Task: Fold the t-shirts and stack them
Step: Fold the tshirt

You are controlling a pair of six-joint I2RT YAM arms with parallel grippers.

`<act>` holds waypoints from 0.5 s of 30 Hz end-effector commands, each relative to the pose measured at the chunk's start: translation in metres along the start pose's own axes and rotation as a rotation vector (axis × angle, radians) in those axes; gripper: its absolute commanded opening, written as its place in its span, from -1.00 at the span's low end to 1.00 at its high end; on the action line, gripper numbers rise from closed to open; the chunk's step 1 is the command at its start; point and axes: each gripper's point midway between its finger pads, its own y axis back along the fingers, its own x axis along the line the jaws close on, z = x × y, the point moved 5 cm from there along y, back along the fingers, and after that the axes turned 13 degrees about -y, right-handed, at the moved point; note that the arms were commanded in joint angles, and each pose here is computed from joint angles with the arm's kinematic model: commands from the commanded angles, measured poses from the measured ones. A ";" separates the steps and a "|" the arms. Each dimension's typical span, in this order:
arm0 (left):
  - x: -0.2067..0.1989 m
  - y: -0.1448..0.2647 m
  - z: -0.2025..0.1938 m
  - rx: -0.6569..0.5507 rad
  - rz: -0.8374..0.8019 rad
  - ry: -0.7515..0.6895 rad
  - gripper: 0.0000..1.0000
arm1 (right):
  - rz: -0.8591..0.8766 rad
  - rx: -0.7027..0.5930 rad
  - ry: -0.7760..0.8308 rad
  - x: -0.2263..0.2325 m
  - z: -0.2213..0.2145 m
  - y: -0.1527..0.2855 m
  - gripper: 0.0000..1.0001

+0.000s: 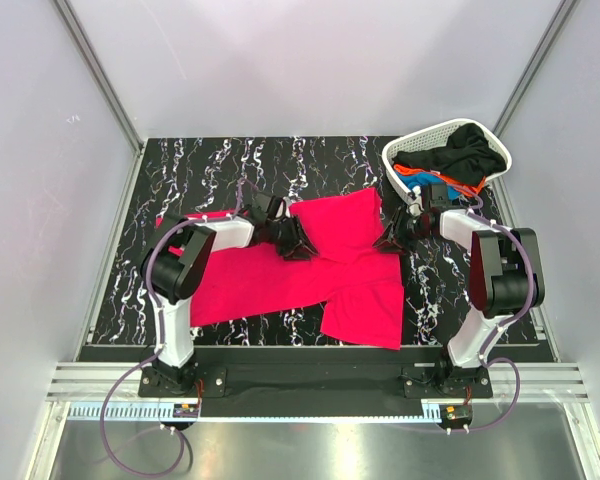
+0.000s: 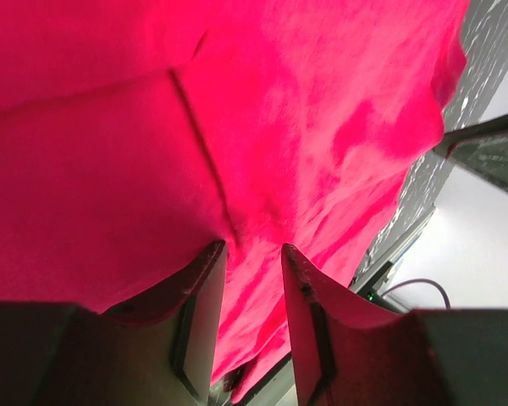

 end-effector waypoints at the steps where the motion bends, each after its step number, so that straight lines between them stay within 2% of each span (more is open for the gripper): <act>1: -0.005 -0.006 0.012 -0.022 0.001 -0.013 -0.23 | 0.026 0.015 0.014 0.003 -0.003 -0.003 -0.28; 5: -0.003 -0.011 0.013 -0.009 0.004 -0.004 -0.29 | 0.024 0.025 0.009 0.003 -0.004 -0.006 -0.28; 9: -0.005 -0.010 0.014 -0.009 0.009 -0.016 -0.55 | 0.021 0.031 0.014 0.003 -0.003 -0.010 -0.26; 13: -0.004 -0.006 0.013 -0.006 0.018 -0.027 -0.63 | 0.017 0.039 0.013 0.004 -0.003 -0.015 -0.28; 15: -0.006 -0.005 0.013 -0.002 0.015 -0.028 -0.58 | 0.023 0.032 0.018 0.007 0.000 -0.015 -0.29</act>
